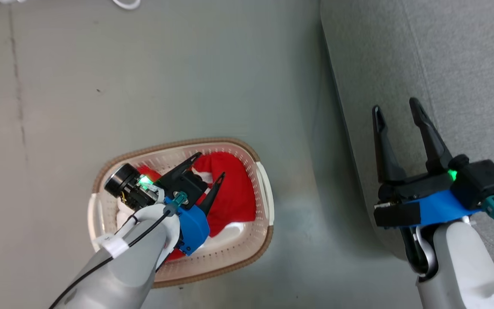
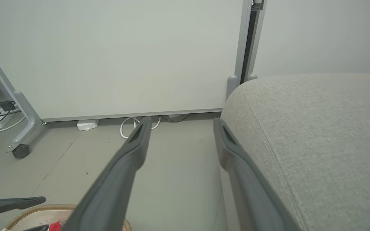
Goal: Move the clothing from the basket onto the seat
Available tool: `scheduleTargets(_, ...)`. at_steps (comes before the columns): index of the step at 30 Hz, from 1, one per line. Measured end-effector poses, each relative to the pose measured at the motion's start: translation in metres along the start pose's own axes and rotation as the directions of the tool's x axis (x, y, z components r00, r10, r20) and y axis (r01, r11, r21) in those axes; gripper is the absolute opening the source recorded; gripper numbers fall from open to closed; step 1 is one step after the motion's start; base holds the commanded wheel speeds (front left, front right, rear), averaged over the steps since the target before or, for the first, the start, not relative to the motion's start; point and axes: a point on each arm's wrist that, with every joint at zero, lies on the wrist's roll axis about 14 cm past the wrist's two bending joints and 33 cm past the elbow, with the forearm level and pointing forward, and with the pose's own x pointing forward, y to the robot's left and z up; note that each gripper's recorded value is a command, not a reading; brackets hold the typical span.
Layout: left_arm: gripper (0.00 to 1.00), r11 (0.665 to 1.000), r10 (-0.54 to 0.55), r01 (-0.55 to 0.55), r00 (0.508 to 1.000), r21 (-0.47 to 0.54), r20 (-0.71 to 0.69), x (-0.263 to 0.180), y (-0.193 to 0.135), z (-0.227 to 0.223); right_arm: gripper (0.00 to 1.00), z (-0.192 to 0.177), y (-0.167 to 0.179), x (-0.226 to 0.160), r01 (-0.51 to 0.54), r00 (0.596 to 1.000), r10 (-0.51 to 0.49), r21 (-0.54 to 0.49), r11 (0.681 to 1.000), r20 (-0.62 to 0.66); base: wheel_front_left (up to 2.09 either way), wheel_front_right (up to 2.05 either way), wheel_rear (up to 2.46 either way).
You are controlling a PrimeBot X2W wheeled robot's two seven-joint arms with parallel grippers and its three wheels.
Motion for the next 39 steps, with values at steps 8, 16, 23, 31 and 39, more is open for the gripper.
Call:
scheduleTargets(8, 1.00, 0.989, -0.138, 0.144, 0.975, 0.023, -0.173, 0.028, -0.020, -0.061, 1.00, -0.027, 0.001, 0.021, -0.020, 0.999, 0.019, -0.012, 1.000, -0.040, 0.00, 0.00, 0.00)
scheduleTargets(16, 1.00, 0.961, -0.252, 0.274, 0.914, 0.026, -0.317, 0.044, -0.038, -0.116, 1.00, -0.058, 0.000, 0.036, -0.035, 0.996, 0.033, -0.016, 0.999, -0.084, 0.00, 0.00, 0.00)
scheduleTargets(23, 1.00, 0.938, -0.309, 0.345, 0.869, 0.027, -0.387, 0.059, -0.042, -0.151, 1.00, -0.084, -0.007, 0.041, -0.026, 0.992, 0.023, -0.022, 0.999, -0.124, 0.00, 0.00, 0.00)
scheduleTargets(31, 1.00, 0.916, -0.347, 0.400, 0.818, 0.021, -0.458, 0.074, -0.049, -0.185, 1.00, -0.100, -0.011, 0.044, -0.023, 0.990, 0.020, -0.021, 1.000, -0.140, 0.00, 0.00, 0.00)
scheduleTargets(39, 1.00, 0.908, -0.348, 0.419, 0.780, 0.021, -0.520, 0.079, -0.051, -0.204, 1.00, -0.107, -0.012, 0.045, -0.028, 0.990, 0.023, -0.034, 0.999, -0.141, 0.06, 0.06, 0.06)
